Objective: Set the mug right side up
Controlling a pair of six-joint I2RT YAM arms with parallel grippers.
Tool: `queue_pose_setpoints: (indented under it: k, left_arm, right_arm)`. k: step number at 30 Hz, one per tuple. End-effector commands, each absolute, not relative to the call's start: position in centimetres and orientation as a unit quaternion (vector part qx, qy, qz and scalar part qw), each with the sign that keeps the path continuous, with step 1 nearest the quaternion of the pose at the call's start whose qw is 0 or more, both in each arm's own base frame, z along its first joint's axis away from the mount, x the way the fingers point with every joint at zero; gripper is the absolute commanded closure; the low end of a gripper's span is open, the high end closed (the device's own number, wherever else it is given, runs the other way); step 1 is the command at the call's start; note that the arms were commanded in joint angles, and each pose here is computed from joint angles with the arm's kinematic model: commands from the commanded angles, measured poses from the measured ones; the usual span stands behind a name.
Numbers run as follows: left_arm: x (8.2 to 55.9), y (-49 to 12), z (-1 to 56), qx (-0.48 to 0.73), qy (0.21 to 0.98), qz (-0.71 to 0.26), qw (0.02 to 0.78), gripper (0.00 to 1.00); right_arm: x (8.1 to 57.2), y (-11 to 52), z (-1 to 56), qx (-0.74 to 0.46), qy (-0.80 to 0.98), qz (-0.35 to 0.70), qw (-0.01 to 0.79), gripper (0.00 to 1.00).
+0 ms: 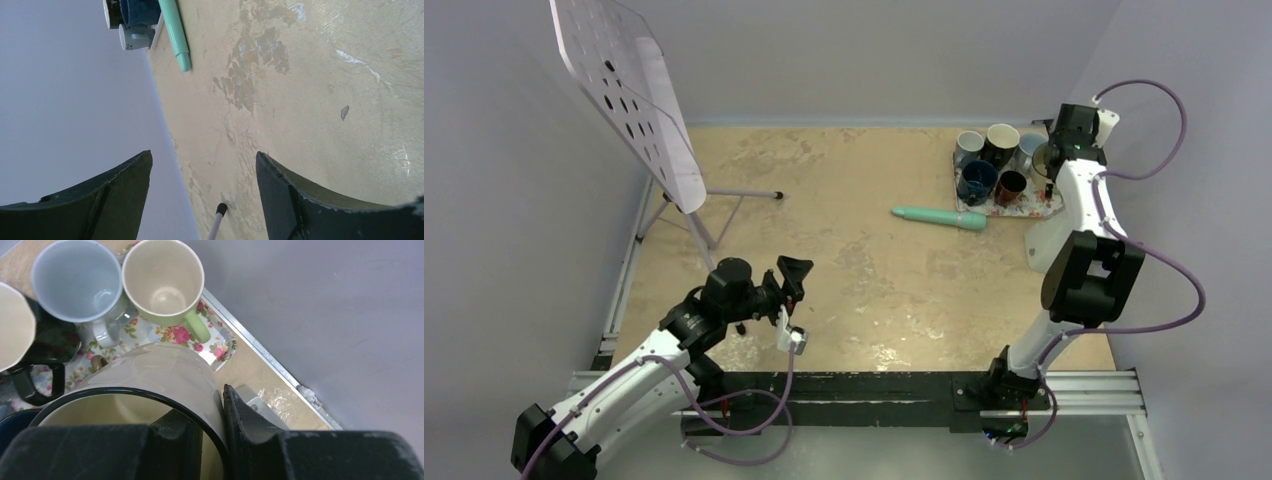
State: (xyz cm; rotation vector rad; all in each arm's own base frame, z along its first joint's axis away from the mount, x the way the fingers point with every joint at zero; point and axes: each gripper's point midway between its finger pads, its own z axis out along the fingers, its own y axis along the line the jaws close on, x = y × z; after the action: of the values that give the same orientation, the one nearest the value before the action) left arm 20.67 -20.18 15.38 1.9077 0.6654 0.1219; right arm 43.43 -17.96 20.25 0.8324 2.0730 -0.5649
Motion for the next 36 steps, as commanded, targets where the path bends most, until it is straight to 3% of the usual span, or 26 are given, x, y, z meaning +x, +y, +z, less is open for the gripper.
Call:
queue_pose_setpoints:
  k: [1,20,36]
  left_arm:
    - [20.7,-20.4,15.7,0.785,0.285,0.044,0.548,0.21]
    - [20.7,-20.3,15.5,0.780,0.294,0.042,0.551,0.20]
    - [20.4,-20.5,15.5,0.779,0.295,0.031,0.553,0.20]
  right_arm:
    - [45.1,-20.3,24.4,0.360,0.775,-0.226,0.468,1.00]
    - [46.7,-22.4,20.2,0.373,0.786,-0.245,0.428,1.00]
    - [46.0,-22.1,19.6,0.419,0.756,-0.237,0.444,1.00]
